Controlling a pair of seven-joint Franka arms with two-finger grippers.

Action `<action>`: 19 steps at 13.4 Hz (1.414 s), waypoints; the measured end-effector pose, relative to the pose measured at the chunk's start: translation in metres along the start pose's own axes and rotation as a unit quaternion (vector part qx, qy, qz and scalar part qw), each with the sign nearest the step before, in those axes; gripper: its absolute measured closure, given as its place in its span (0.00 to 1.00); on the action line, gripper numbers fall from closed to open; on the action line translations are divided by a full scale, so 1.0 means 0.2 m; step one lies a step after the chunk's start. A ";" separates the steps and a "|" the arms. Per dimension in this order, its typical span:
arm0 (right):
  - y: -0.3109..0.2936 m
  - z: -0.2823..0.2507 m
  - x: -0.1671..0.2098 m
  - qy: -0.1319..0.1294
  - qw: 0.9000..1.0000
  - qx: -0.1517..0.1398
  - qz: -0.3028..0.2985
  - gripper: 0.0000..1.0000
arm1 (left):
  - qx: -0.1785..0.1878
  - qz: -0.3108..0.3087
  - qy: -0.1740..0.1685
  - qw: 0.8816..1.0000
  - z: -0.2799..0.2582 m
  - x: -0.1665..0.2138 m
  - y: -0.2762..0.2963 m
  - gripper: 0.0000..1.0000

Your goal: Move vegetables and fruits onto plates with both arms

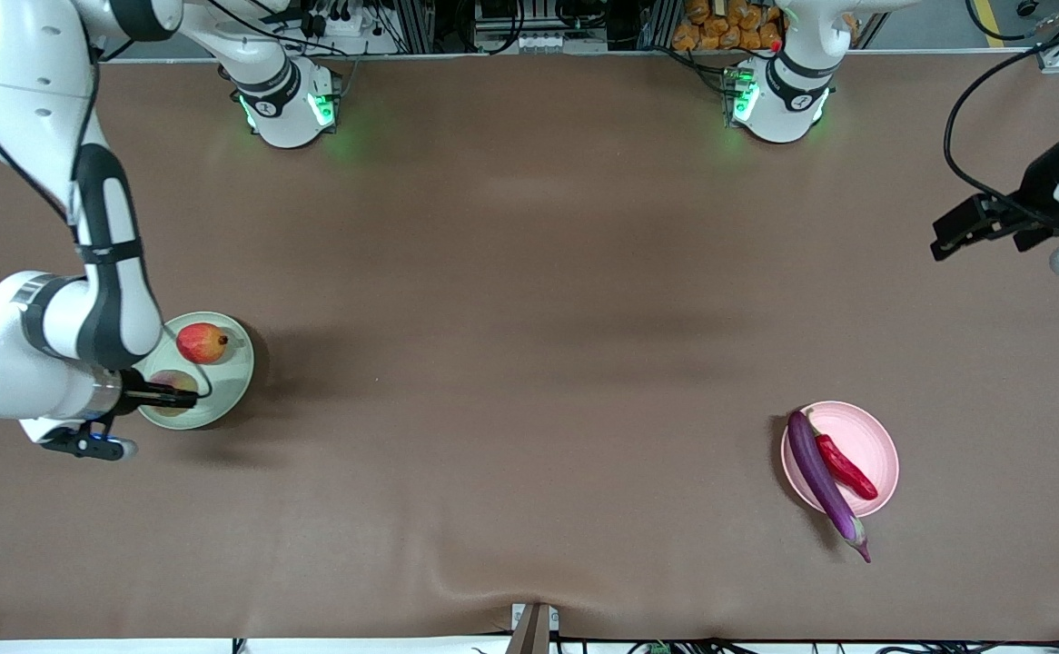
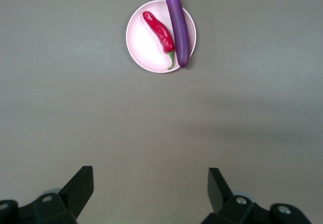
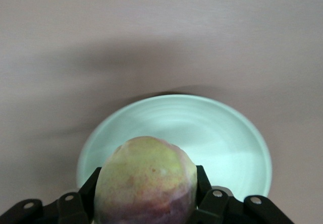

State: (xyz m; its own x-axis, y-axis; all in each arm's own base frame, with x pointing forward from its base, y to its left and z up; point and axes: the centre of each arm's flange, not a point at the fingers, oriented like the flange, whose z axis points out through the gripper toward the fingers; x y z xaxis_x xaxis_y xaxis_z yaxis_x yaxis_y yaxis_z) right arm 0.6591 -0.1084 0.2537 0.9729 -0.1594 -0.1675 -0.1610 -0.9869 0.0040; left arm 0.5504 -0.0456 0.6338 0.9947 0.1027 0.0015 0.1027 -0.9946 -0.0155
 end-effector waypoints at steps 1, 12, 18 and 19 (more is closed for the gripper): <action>0.04 0.04 0.00 -0.002 1.000 0.001 0.000 0.26 | 0.001 0.002 0.000 1.000 -0.01 -0.03 0.01 0.00; -0.19 -0.07 -0.02 -0.052 0.998 0.040 -0.024 0.00 | 0.001 0.006 0.009 1.000 -0.04 -0.10 0.02 0.00; -0.42 -1.08 -0.18 -0.053 0.993 0.058 -0.087 0.00 | 0.001 0.002 0.010 1.000 -0.04 -0.10 0.00 0.00; -0.42 -1.20 -0.24 -0.057 0.992 0.058 -0.092 0.00 | 0.001 0.001 0.010 1.000 -0.04 -0.10 0.00 0.00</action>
State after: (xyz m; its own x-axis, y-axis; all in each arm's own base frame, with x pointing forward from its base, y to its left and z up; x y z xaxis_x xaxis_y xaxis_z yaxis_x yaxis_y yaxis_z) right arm 0.6667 -0.0236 0.4983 0.9639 0.0330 -0.2644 -0.0072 -0.9887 -0.1497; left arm 0.5312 -0.0472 0.6420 0.9948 0.0995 0.0217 0.0999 -0.9949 -0.0167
